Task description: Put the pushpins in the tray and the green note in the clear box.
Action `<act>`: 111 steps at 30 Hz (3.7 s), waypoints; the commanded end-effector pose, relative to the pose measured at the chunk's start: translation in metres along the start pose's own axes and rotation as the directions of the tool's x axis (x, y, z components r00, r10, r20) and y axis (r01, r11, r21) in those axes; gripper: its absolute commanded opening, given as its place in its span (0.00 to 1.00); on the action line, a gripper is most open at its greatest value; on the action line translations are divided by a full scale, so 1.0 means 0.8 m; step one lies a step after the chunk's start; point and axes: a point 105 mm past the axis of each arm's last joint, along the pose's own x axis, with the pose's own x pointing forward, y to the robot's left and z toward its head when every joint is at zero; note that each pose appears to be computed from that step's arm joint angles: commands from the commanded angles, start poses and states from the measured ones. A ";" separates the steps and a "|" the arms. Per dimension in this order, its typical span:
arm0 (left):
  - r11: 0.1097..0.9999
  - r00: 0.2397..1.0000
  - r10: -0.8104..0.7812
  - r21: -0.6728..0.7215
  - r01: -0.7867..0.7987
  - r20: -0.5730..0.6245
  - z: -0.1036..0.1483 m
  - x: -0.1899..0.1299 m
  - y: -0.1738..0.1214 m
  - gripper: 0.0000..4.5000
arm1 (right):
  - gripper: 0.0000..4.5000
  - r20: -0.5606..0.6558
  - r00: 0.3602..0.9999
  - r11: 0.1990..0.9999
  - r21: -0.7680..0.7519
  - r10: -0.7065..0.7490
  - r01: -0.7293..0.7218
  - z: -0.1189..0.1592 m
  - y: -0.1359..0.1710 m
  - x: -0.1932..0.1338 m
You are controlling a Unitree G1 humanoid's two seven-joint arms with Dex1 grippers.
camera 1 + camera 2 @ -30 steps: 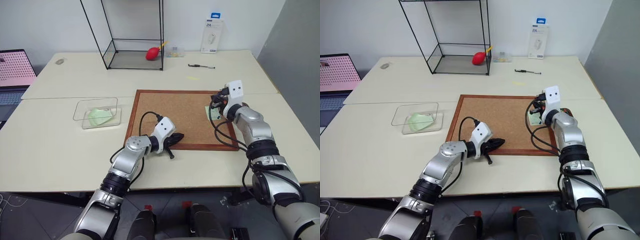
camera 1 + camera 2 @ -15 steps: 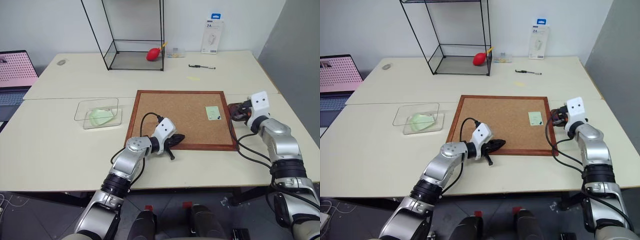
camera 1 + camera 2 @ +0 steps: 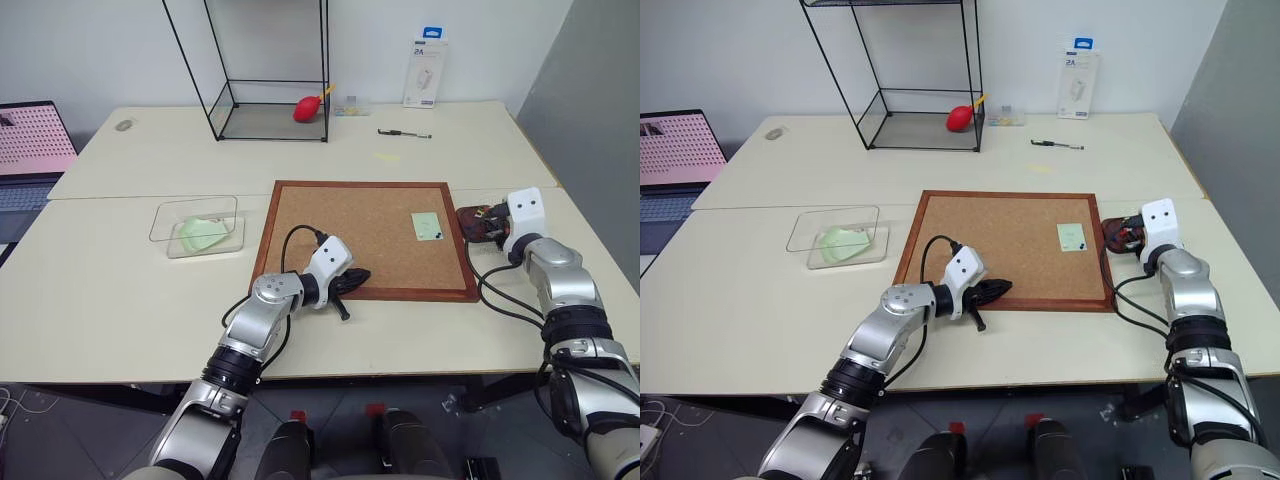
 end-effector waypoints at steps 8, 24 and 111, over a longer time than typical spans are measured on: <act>0.998 0.995 -0.036 -0.051 0.031 -0.089 -0.037 0.003 -0.014 0.00 | 0.89 0.085 0.996 1.000 -0.012 -0.019 0.020 0.034 -0.012 -0.006; 0.999 0.995 -0.034 -0.043 0.030 -0.092 -0.039 0.003 -0.014 0.00 | 0.89 0.223 0.949 0.961 0.112 0.223 -0.252 0.048 0.046 -0.036; 0.999 0.992 -0.038 -0.037 0.033 -0.117 -0.044 0.003 -0.013 0.00 | 0.01 0.147 0.989 0.991 -0.136 0.000 0.020 0.018 0.013 -0.011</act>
